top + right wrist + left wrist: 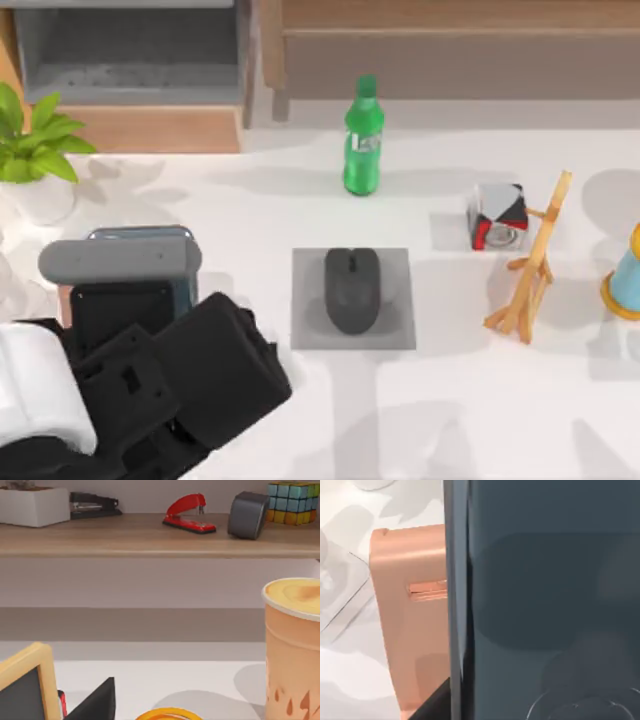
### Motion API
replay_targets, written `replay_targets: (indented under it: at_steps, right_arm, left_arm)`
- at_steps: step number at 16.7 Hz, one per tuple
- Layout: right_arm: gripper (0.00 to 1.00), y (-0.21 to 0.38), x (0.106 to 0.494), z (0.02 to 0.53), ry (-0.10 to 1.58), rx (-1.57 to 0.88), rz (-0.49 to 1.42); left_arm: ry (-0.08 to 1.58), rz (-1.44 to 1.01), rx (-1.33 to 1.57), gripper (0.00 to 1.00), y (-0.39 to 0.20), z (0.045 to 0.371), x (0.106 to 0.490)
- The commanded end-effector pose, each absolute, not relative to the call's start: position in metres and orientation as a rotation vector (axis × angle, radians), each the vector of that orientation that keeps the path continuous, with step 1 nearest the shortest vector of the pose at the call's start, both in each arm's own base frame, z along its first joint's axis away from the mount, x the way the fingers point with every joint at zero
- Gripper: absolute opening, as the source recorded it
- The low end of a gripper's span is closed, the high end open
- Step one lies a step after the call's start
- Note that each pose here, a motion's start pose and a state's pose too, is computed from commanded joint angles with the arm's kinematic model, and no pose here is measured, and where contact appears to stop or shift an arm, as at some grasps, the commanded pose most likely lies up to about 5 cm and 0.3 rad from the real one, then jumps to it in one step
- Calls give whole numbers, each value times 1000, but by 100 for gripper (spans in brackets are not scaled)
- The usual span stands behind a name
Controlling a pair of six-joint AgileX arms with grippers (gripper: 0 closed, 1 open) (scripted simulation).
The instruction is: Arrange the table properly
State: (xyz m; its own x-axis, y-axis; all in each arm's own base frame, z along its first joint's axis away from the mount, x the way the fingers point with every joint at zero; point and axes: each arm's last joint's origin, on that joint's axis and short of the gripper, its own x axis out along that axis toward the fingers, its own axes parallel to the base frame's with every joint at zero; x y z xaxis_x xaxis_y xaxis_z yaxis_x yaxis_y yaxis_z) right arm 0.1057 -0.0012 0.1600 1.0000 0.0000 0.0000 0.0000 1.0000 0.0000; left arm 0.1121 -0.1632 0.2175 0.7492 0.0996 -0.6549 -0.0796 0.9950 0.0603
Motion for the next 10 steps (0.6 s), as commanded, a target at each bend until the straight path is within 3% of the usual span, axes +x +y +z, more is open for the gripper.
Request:
replay_targets:
  at_steps: [4, 10]
  right_arm:
    - [100, -1, 106, 160, 0, 0, 0]
    - [100, -1, 106, 160, 0, 0, 0]
  left_arm:
    - [510, 161, -34, 0, -133, 223, 97]
    - [474, 177, -44, 0, -127, 222, 95]
